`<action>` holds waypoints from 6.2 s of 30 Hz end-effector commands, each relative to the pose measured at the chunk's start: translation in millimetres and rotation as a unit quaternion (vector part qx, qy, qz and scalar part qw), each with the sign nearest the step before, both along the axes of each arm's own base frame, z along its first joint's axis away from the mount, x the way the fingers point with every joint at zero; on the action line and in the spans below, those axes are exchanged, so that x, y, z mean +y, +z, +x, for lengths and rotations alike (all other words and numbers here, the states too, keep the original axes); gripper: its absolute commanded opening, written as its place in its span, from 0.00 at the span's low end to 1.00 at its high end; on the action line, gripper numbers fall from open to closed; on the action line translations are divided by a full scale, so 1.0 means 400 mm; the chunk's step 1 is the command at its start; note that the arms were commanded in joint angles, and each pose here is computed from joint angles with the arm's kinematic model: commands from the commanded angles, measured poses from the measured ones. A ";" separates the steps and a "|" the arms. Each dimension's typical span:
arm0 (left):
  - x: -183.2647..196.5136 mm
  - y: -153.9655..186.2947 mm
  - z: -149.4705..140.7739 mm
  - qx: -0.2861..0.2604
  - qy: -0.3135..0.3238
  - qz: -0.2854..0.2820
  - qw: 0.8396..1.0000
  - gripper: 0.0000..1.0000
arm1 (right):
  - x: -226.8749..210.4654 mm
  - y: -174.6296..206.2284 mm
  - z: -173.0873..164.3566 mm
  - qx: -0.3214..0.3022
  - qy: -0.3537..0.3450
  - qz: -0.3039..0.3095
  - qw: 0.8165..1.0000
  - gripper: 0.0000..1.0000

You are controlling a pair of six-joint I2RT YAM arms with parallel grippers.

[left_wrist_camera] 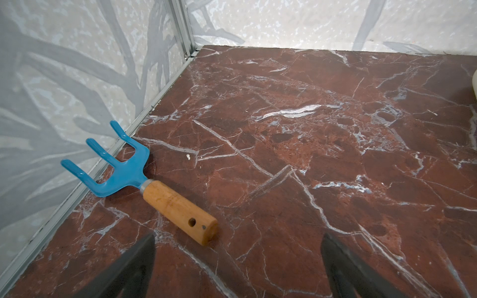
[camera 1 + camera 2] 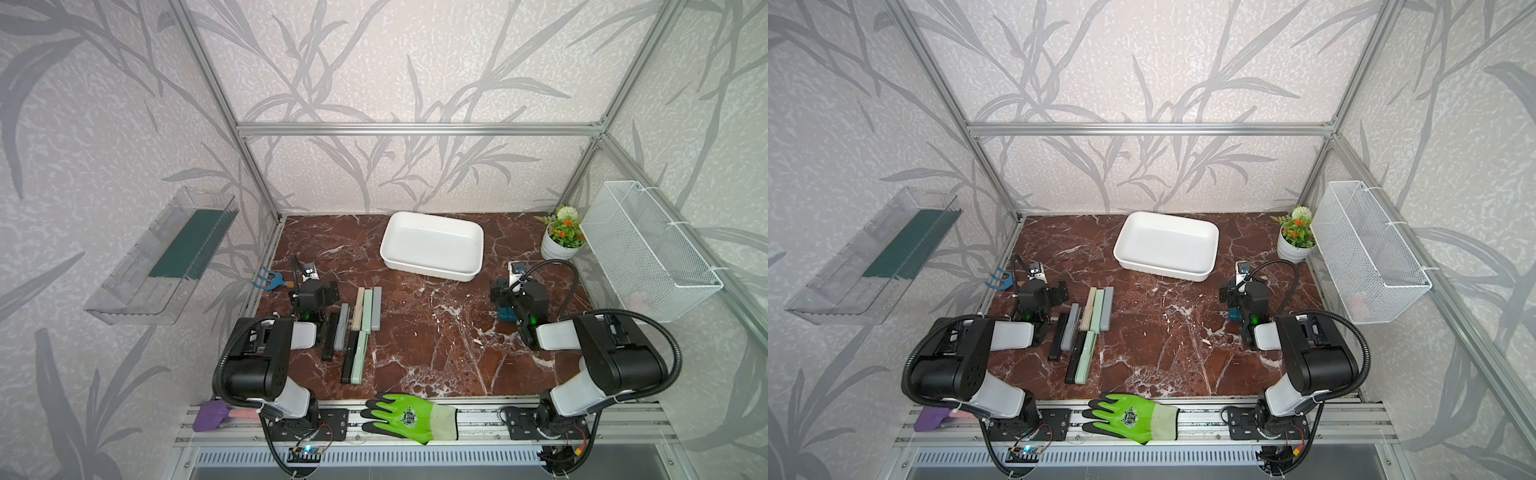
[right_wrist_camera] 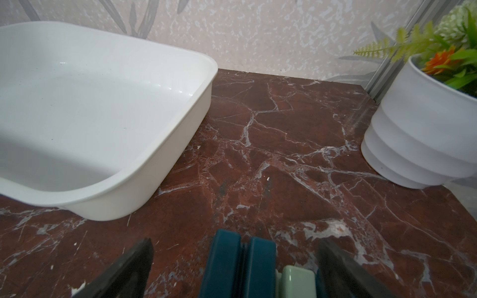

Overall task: Put the pruning pliers into the storage box
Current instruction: Pick up the pruning pliers from the center of the board, then place the pruning pliers in the storage box, then move the storage box to the center of the board.

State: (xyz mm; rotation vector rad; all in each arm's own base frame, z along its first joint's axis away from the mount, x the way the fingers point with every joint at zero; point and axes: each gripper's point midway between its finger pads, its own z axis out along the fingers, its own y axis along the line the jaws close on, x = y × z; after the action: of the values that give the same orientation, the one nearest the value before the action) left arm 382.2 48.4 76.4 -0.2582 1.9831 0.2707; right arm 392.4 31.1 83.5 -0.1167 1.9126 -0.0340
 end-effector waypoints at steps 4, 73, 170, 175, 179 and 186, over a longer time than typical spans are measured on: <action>0.002 0.044 0.019 -0.026 -0.001 0.001 1.000 0.99 | 0.001 0.024 0.015 -0.015 -0.001 -0.001 1.000 0.99; -0.380 0.379 0.014 0.114 -0.267 -0.111 0.950 0.69 | 0.120 0.009 -0.166 0.403 -0.060 0.095 0.908 0.61; -0.397 0.350 0.036 0.122 -0.265 -0.138 0.947 0.67 | 0.148 0.166 -0.112 0.346 -0.088 0.064 0.932 0.13; -0.415 0.350 0.116 0.100 -0.230 -0.201 0.947 0.64 | 0.228 0.271 -0.030 0.273 -0.036 0.088 0.957 0.13; -0.437 0.325 0.225 0.089 -0.222 -0.208 0.948 0.61 | 0.326 0.298 0.063 0.269 0.015 0.094 0.958 0.13; -0.508 0.253 0.399 0.121 -0.251 -0.217 0.936 0.57 | 0.504 0.258 0.218 0.272 0.072 0.124 0.951 0.13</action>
State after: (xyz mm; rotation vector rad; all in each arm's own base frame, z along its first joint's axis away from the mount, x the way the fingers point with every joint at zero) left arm 520.2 -140.5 171.6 -0.0080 2.2800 -0.4229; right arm 463.1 203.8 189.2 -0.0533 2.4504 0.2845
